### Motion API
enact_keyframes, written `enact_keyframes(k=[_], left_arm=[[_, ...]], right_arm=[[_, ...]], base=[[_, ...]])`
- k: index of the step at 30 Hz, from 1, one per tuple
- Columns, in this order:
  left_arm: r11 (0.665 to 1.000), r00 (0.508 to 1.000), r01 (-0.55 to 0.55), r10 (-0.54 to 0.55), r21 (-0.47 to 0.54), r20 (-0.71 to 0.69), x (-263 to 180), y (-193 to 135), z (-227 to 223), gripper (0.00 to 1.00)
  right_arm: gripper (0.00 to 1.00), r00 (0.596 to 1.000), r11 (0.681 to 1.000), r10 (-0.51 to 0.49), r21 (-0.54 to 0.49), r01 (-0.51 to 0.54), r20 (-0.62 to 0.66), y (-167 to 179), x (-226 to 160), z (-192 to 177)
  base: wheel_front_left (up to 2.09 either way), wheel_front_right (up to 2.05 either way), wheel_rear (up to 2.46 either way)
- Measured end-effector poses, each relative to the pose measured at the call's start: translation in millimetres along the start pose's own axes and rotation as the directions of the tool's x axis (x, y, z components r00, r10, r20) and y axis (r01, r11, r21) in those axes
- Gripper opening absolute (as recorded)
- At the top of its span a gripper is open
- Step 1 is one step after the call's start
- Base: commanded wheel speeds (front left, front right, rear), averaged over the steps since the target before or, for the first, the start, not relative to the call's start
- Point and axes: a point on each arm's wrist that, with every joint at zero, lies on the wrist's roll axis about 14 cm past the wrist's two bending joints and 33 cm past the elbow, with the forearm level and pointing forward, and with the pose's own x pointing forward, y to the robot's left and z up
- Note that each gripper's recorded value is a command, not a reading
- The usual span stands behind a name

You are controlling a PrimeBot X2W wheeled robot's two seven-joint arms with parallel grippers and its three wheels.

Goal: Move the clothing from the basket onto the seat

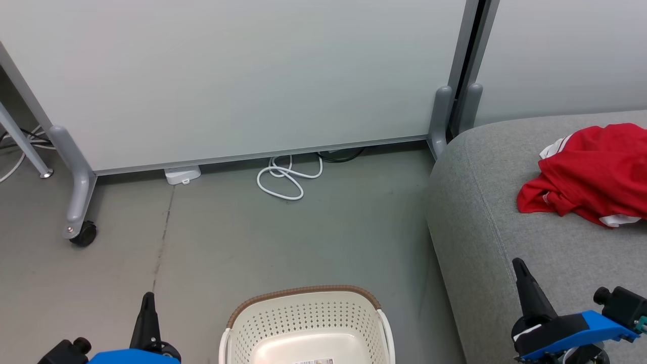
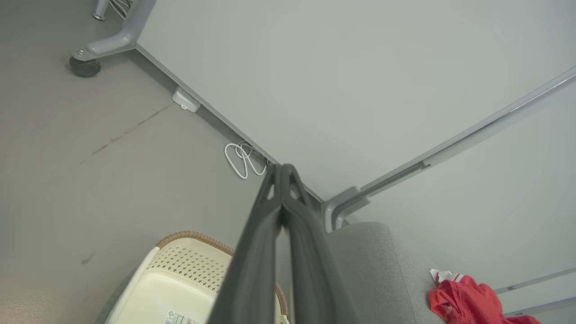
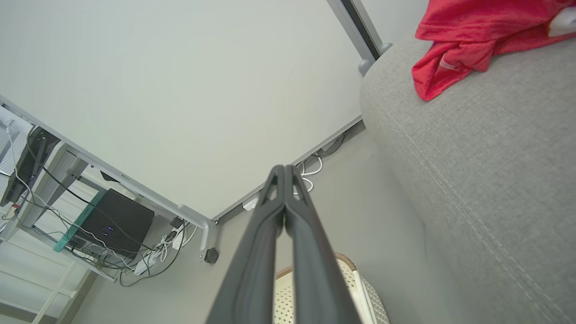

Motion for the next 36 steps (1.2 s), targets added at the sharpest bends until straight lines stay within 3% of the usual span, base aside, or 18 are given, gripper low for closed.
enact_keyframes(k=[16,36], left_arm=[[0.986,1.000,0.024,-0.022,-0.167,0.015,10,-11,10,0.00],[0.934,0.998,0.064,-0.058,-0.350,0.026,19,-25,20,0.00]], right_arm=[[0.00,1.000,0.981,0.002,0.196,-0.005,0.016,0,2,6],[0.00,0.999,0.911,0.010,0.410,-0.028,0.047,1,6,16]], base=[[0.00,0.00,0.00],[0.00,0.00,0.00]])
